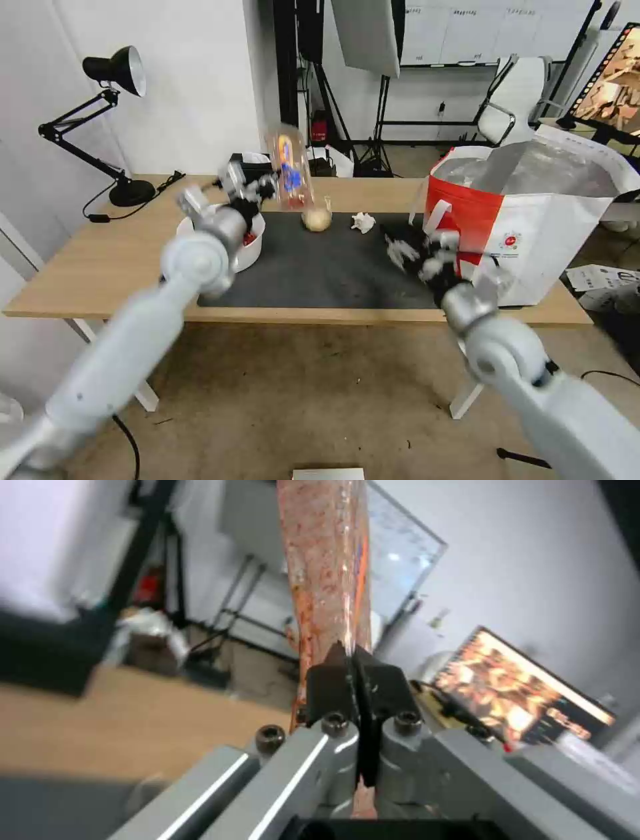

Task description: Pick up the trash from the table and place it into the takeout bag.

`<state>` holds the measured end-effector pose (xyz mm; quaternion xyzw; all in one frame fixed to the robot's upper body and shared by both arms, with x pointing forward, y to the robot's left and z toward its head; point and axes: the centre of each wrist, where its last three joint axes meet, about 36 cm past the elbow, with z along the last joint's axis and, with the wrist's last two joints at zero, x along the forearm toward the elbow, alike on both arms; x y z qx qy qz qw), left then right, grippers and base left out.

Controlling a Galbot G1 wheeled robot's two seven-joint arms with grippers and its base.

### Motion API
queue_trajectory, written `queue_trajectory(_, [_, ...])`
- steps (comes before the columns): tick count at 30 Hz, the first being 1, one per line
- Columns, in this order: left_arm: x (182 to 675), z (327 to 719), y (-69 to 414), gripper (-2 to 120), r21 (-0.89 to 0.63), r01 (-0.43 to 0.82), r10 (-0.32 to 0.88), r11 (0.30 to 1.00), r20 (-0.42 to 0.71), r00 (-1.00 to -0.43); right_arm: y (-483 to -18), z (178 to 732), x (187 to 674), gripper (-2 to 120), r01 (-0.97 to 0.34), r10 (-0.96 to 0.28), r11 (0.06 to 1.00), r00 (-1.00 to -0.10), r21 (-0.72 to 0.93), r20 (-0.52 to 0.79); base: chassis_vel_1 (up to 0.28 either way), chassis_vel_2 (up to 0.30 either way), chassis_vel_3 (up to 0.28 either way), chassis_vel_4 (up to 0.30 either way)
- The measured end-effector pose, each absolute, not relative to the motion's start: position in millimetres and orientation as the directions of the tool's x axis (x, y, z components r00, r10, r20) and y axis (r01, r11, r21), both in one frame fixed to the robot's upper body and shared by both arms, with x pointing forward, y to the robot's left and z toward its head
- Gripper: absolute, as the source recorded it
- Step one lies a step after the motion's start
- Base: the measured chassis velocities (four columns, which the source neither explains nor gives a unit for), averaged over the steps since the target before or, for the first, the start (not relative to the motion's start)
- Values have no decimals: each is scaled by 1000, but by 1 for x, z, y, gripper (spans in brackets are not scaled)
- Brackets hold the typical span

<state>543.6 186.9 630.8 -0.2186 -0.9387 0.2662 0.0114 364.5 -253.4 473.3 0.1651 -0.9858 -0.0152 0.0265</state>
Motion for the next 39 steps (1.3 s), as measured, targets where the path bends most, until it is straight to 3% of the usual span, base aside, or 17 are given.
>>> queue_trajectory(4, [553,648,160,0,-485,462,465,743,-123,-877,-255,464,351,95,-308,-308,951,-950,-1,43,0,0,0,0])
queue_trajectory(6, [566,675,107,0,-456,552,543,698,-166,-824,-256,455,330,100,-282,-281,957,-959,-61,28,0,0,0,0])
queue_trajectory(10, [577,700,60,0,-411,612,588,676,-200,-784,-256,449,313,100,-268,-266,960,-963,-83,34,0,0,0,0])
queue_trajectory(13, [586,724,-15,0,-324,691,654,646,-232,-720,-256,443,292,100,-240,-238,967,-970,-79,44,0,0,0,0])
queue_trajectory(17, [592,714,-59,0,-226,738,705,636,-218,-674,-255,440,280,100,-230,-226,971,-973,-73,48,0,0,0,0])
queue_trajectory(18, [597,700,-77,0,-123,766,739,631,-208,-641,-256,438,276,100,-225,-222,971,-974,-76,48,0,0,0,0])
queue_trajectory(19, [597,700,-77,0,-123,766,739,631,-208,-641,-256,438,276,100,-225,-222,971,-974,-76,48,0,0,0,0])
queue_trajectory(23, [611,650,-94,0,230,790,823,568,-125,-555,-260,438,267,100,-213,-210,973,-977,-91,40,0,0,0,0])
queue_trajectory(31, [613,631,-86,0,345,800,860,492,-45,-509,-261,437,262,100,-210,-207,973,-978,-98,34,0,0,0,0])
queue_trajectory(39, [611,625,-80,0,314,830,875,460,1,-485,-257,433,261,100,-225,-222,970,-974,-92,44,0,0,0,0])
